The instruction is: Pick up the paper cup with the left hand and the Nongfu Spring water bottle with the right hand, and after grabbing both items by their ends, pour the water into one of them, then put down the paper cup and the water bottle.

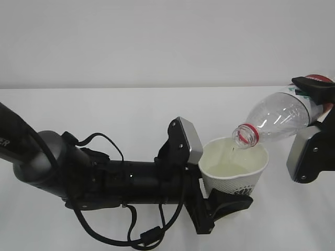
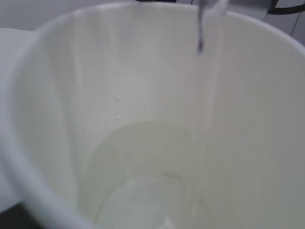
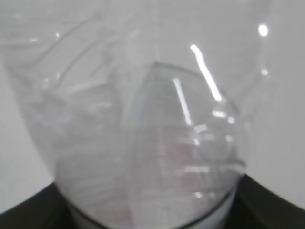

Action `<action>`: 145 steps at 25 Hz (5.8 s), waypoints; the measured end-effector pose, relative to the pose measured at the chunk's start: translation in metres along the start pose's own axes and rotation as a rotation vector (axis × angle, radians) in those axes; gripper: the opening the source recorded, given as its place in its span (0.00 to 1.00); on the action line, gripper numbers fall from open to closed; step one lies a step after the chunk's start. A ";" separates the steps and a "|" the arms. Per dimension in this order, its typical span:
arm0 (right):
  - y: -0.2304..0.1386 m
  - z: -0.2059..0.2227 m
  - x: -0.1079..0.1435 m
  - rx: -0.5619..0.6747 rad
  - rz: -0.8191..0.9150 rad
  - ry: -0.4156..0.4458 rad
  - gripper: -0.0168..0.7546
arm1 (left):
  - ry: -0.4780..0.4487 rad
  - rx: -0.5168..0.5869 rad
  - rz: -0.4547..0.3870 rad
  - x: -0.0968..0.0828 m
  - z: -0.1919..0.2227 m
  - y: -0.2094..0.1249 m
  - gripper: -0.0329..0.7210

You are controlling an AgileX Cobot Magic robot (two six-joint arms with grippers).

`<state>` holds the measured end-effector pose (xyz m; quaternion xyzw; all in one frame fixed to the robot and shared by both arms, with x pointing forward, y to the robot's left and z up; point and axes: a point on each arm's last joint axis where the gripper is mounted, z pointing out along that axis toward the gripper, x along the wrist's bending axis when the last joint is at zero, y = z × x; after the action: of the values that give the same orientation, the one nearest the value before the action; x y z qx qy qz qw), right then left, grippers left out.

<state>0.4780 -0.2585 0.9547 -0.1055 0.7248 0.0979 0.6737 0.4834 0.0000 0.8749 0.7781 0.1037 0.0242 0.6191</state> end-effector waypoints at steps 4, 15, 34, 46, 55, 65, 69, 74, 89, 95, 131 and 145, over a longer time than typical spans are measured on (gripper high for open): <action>0.000 0.000 0.000 0.000 0.000 0.000 0.63 | 0.000 0.000 0.000 0.000 0.000 0.000 0.74; 0.000 0.000 0.000 0.000 0.000 0.000 0.63 | 0.001 0.002 0.000 0.000 0.000 0.000 0.74; 0.000 0.000 0.000 -0.002 -0.001 -0.002 0.63 | 0.001 0.002 0.000 0.000 0.000 0.000 0.74; 0.000 0.000 -0.001 -0.003 -0.001 -0.010 0.63 | 0.002 0.001 -0.001 0.000 0.000 0.000 0.74; 0.000 0.000 -0.001 -0.001 -0.007 -0.015 0.63 | 0.003 0.003 -0.001 0.000 0.000 0.000 0.74; 0.000 0.000 -0.001 0.000 -0.016 -0.015 0.63 | 0.003 0.003 -0.001 0.000 0.000 0.000 0.74; 0.000 0.000 -0.001 0.000 -0.020 -0.015 0.63 | 0.003 0.003 -0.001 0.000 0.000 0.000 0.74; -0.001 0.000 -0.001 0.008 -0.020 -0.016 0.63 | 0.003 0.003 -0.001 0.000 0.000 0.000 0.74; -0.002 0.000 -0.002 0.019 -0.039 -0.017 0.63 | 0.003 0.003 -0.001 0.000 0.000 0.000 0.74; -0.002 0.000 -0.002 0.022 -0.042 -0.019 0.63 | 0.003 0.004 -0.002 0.000 0.000 -0.001 0.74; -0.003 0.000 -0.002 0.034 -0.041 -0.024 0.63 | 0.004 0.008 -0.002 0.000 0.000 -0.001 0.74; -0.003 0.000 -0.002 0.034 -0.041 -0.024 0.63 | 0.006 0.011 -0.002 0.001 0.000 -0.002 0.74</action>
<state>0.4790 -0.2614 0.9569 -0.1075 0.7159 0.0728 0.6860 0.4838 0.0003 0.8733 0.7813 0.1064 0.0252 0.6145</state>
